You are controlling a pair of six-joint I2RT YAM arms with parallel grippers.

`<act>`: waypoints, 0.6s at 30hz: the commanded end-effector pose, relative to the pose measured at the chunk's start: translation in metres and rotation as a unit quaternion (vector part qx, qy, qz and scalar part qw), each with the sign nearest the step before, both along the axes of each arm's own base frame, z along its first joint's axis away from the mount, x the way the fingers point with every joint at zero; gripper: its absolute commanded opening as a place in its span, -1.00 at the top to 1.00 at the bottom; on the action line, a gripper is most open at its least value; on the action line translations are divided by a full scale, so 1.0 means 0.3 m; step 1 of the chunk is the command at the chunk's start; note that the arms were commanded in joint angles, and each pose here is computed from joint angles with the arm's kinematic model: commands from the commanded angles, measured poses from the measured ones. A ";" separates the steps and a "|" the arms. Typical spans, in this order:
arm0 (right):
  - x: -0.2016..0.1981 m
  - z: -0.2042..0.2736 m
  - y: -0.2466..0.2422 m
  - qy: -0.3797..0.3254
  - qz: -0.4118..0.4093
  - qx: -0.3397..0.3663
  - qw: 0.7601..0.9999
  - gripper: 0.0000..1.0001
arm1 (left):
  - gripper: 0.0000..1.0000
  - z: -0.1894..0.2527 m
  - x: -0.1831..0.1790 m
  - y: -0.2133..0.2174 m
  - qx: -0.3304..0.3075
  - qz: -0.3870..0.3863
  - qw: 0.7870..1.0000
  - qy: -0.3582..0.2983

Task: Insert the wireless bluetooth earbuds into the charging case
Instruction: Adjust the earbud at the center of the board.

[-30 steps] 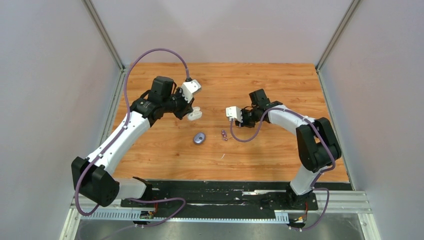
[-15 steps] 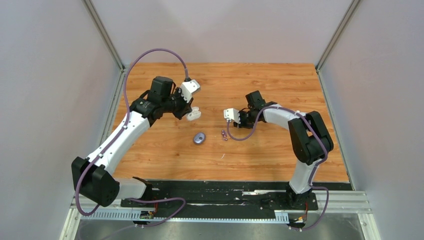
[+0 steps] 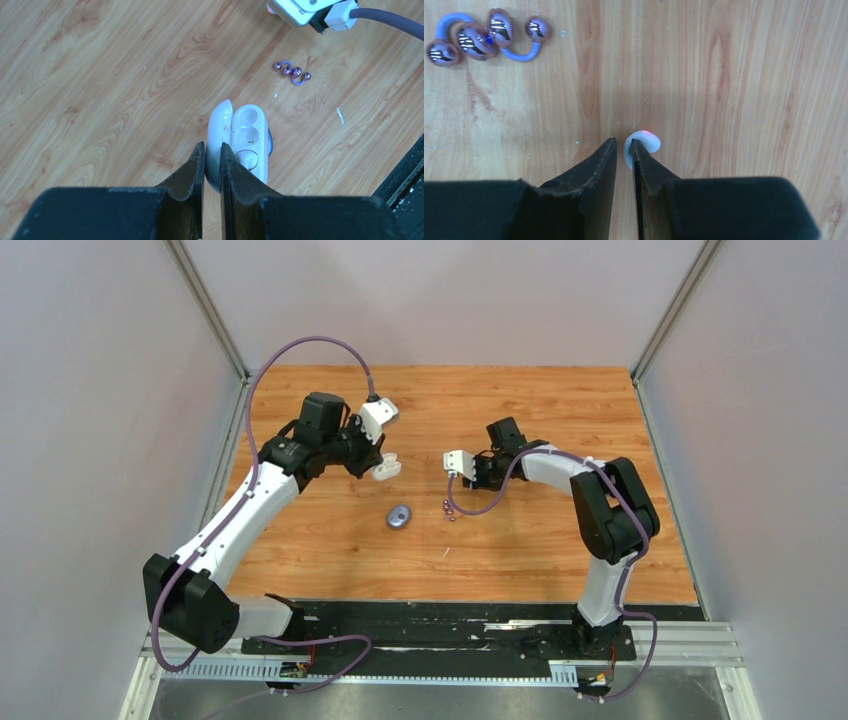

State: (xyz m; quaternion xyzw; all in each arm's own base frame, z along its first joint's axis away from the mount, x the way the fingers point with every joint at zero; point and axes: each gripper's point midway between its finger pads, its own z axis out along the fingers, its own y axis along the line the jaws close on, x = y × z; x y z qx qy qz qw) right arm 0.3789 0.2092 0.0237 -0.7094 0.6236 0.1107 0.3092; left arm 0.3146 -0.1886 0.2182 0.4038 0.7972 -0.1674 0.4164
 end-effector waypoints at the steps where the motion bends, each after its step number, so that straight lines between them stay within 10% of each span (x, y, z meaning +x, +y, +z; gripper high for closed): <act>1: 0.100 -0.001 -0.022 -0.044 -0.036 -0.018 0.998 0.54 | 1.00 0.032 0.017 -0.010 -0.017 0.001 1.000 -0.009; 18: 0.200 0.057 -0.076 -0.057 -0.104 -0.003 0.993 0.52 | 1.00 0.033 0.022 -0.014 -0.023 0.003 1.000 -0.006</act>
